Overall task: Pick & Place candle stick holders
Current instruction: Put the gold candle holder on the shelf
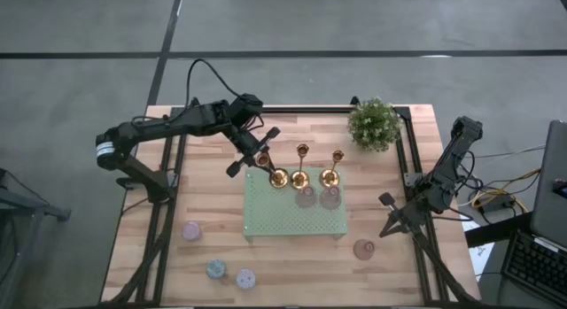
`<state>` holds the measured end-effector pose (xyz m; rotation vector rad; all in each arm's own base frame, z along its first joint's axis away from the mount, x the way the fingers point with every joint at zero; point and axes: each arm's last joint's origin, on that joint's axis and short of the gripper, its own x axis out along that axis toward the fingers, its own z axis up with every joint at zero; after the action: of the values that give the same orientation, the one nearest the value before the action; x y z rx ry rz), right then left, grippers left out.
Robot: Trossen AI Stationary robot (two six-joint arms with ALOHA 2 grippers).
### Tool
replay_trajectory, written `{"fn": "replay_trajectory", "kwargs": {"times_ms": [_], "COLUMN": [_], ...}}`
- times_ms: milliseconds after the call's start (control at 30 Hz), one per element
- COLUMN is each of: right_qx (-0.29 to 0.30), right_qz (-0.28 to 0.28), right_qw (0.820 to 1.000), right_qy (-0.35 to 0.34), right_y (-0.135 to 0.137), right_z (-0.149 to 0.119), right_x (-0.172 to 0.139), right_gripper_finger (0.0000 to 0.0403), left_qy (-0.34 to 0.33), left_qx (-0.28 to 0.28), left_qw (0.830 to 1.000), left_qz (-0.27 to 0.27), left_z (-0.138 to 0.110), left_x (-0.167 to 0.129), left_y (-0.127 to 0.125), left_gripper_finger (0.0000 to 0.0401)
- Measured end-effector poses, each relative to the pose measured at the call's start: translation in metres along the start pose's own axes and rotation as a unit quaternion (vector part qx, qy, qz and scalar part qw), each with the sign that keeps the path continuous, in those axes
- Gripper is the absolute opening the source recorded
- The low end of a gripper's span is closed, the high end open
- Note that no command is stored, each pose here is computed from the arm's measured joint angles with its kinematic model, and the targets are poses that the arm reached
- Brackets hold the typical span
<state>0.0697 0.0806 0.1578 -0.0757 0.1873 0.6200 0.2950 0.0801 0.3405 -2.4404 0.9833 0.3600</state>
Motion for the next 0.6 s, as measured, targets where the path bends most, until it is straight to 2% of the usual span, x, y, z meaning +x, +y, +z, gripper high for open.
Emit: {"fn": "replay_trajectory", "kwargs": {"times_ms": [600], "right_qx": [0.000], "right_qz": [0.000], "right_qw": [1.000], "right_qy": [0.000], "right_y": [0.0000], "right_z": [0.0000], "right_x": [0.0000], "right_gripper_finger": [0.0008], "left_qy": [0.003], "left_qx": [-0.082], "left_qw": [0.997], "left_qz": [0.002], "left_z": [-0.0003], "left_x": [0.0000], "left_y": [0.0000], "left_gripper_finger": [0.0039]}}
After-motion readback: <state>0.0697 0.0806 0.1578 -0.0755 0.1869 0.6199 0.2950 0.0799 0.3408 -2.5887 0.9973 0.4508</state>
